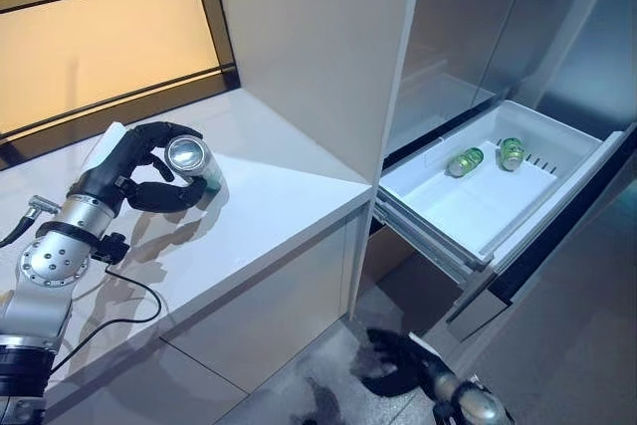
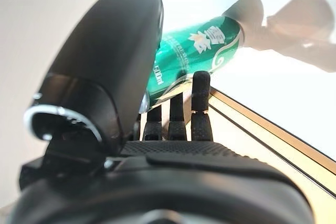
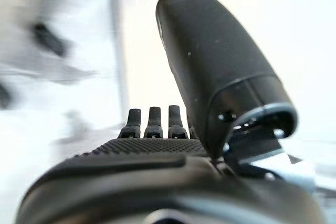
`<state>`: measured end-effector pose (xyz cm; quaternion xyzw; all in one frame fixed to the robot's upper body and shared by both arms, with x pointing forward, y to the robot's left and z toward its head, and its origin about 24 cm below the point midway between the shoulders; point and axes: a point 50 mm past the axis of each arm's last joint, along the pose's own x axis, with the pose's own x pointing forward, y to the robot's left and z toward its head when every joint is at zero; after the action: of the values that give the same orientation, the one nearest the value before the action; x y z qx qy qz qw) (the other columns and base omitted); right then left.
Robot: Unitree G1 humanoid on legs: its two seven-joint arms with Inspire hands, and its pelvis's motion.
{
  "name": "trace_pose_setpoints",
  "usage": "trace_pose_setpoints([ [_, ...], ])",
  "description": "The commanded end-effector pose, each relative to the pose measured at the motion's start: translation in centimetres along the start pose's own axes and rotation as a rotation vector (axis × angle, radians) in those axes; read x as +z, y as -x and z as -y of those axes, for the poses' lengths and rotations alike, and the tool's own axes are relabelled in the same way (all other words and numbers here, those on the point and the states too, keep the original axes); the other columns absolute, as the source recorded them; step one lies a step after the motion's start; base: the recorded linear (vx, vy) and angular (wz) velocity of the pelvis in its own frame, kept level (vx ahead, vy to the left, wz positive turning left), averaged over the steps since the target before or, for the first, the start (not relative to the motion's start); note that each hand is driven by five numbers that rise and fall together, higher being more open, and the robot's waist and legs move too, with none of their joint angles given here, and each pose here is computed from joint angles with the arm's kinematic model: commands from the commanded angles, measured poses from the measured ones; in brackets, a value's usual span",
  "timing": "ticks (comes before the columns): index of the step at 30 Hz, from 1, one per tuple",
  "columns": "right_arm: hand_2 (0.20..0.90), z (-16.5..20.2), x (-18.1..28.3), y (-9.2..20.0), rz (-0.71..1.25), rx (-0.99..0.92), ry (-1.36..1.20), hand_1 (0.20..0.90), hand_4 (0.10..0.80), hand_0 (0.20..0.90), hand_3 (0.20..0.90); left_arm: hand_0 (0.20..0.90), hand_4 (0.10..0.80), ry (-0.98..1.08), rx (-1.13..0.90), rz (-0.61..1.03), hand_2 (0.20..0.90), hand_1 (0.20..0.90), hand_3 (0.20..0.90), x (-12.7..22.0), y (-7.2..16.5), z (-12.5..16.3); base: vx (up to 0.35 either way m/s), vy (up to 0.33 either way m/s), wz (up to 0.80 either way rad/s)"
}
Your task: Put drinks into fridge and close the fridge
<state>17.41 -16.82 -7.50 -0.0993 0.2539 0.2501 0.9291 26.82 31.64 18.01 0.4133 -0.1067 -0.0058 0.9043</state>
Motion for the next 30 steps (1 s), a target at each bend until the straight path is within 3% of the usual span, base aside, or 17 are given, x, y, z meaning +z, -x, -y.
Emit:
trace_pose_setpoints([
  [1,0.9,2.2,7.0,0.2,0.288,0.06,0.135,0.9,0.8,0.9,0.9,0.3,0.1,0.068,0.192,0.326,0.3,0.3,0.2,5.0,-0.7,-3.4,-0.023,-0.003,-0.13],
  [10,0.9,4.3,17.8,3.3,0.705,0.136,0.194,0.9,0.8,0.9,0.9,0.3,0.1,0.12,0.187,0.426,0.3,0.3,0.2,5.6,0.6,-1.3,-0.018,0.001,-0.05],
  [17,0.9,4.0,23.9,6.6,1.011,0.146,0.305,0.9,0.8,0.9,0.9,0.3,0.1,0.155,0.172,0.481,0.3,0.3,0.2,6.7,0.6,-1.4,-0.031,-0.007,-0.02],
  [25,0.9,3.6,27.7,8.8,1.192,0.071,0.401,0.9,0.8,0.9,0.9,0.3,0.1,0.268,0.12,0.617,0.3,0.3,0.2,9.5,0.3,-2.0,0.0,0.0,0.0],
  [30,0.9,3.5,28.8,8.7,1.215,0.01,0.409,0.9,0.8,0.9,0.9,0.3,0.1,0.304,0.082,0.694,0.3,0.3,0.2,11.1,0.2,-1.4,-0.007,-0.004,0.0],
])
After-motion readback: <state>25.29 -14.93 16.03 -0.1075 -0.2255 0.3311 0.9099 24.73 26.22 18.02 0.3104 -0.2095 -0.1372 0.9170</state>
